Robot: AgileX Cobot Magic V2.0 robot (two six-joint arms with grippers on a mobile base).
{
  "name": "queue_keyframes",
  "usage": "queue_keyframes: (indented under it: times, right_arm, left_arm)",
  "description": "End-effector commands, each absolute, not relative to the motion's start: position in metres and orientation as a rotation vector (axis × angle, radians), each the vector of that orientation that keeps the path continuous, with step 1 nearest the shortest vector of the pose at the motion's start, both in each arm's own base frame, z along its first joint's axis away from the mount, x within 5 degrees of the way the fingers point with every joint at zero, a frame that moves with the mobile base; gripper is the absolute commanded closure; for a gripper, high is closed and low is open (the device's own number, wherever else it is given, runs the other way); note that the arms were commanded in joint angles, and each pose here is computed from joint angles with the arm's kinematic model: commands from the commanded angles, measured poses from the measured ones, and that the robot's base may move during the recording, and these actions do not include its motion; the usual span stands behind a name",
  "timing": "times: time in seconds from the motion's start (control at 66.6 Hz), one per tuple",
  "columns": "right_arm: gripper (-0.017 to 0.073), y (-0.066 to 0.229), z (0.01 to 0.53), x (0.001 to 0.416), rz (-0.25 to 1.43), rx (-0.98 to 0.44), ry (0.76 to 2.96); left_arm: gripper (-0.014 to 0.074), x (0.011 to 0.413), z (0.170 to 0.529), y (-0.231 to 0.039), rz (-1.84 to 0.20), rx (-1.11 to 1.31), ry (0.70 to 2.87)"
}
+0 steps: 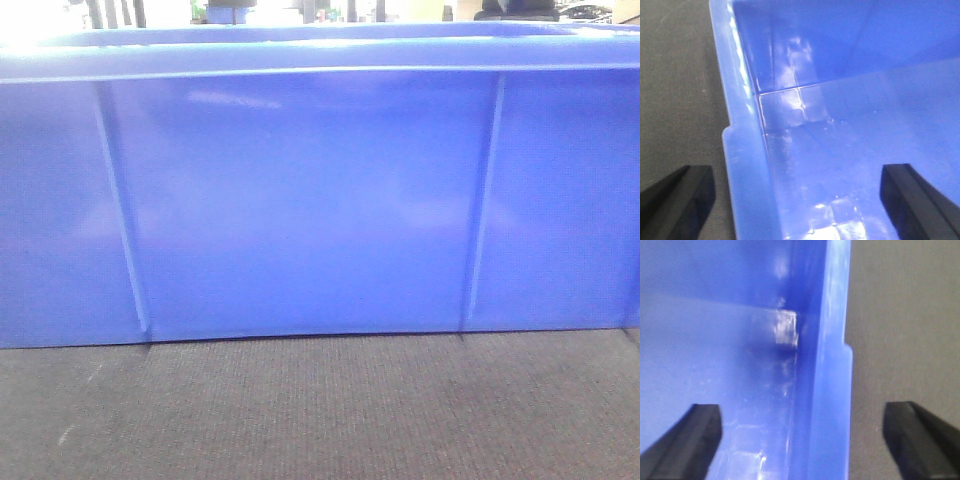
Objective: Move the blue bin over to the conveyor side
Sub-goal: 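Lower the blue bin with both grippers onto the grey tabletop, then open both grippers and lift them off the blue bin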
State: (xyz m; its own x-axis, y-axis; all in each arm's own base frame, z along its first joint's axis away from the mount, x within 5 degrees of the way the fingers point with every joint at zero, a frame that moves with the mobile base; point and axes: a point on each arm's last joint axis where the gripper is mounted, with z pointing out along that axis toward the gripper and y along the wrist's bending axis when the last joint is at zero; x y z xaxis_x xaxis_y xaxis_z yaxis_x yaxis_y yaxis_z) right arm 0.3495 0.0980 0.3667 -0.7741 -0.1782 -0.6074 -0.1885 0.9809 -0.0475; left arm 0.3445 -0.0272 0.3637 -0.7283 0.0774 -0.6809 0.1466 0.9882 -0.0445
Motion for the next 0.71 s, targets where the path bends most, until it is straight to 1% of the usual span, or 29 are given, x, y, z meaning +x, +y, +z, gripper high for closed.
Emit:
queue_keyframes:
  times: [0.0, 0.105, 0.18, 0.225, 0.27, 0.3, 0.315, 0.375, 0.42, 0.48, 0.495, 0.54, 0.63, 0.645, 0.69]
  right_arm:
    - [-0.0007, 0.093, 0.384, 0.343, -0.005, -0.260, 2.414]
    - [0.0001, 0.089, 0.402, 0.328, 0.004, -0.249, 2.373]
    - [0.0038, 0.084, 0.419, 0.314, 0.013, -0.239, 2.331]
    - [0.0080, 0.081, 0.429, 0.304, 0.020, -0.233, 2.302]
    - [0.0140, 0.078, 0.440, 0.292, 0.026, -0.226, 2.275]
    - [0.0188, 0.075, 0.446, 0.285, 0.030, -0.222, 2.256]
    - [0.0229, 0.074, 0.449, 0.281, 0.032, -0.220, 2.249]
    - [0.0332, 0.069, 0.460, 0.265, 0.044, -0.213, 2.208]
    - [0.0445, 0.065, 0.466, 0.251, 0.051, -0.209, 2.174]
    - [0.0550, 0.060, 0.471, 0.233, 0.062, -0.205, 2.126]
    - [0.0574, 0.059, 0.471, 0.229, 0.064, -0.205, 2.116]
    - [0.0637, 0.055, 0.470, 0.217, 0.065, -0.205, 2.088]
    - [0.0643, 0.048, 0.458, 0.193, 0.068, -0.211, 2.043]
    - [0.0643, 0.045, 0.458, 0.186, 0.069, -0.210, 2.024]
    - [0.0643, 0.042, 0.449, 0.174, 0.069, -0.215, 1.995]
  left_arm:
    - [-0.0003, 0.340, 0.377, -0.028, -0.128, 0.159, 2.344]
    - [0.0005, 0.327, 0.392, -0.028, -0.128, 0.161, 2.308]
    - [0.0006, 0.313, 0.408, -0.027, -0.126, 0.162, 2.263]
    - [0.0010, 0.300, 0.421, -0.026, -0.124, 0.162, 2.222]
    - [0.0024, 0.288, 0.432, -0.026, -0.123, 0.162, 2.183]
    - [0.0039, 0.280, 0.440, -0.025, -0.121, 0.162, 2.157]
    - [0.0049, 0.276, 0.442, -0.025, -0.121, 0.162, 2.147]
    - [0.0116, 0.259, 0.455, -0.024, -0.119, 0.162, 2.098]
    - [0.0204, 0.249, 0.460, -0.023, -0.118, 0.161, 2.076]
    - [0.0326, 0.234, 0.464, -0.023, -0.117, 0.161, 2.049]
    - [0.0372, 0.231, 0.465, -0.022, -0.116, 0.160, 2.043]
    - [0.0466, 0.222, 0.462, -0.022, -0.116, 0.158, 2.036]
    - [0.0627, 0.205, 0.453, -0.021, -0.113, 0.152, 2.015]
    - [0.0635, 0.203, 0.450, -0.020, -0.113, 0.151, 2.012]
    - [0.0604, 0.192, 0.445, -0.019, -0.111, 0.146, 1.992]
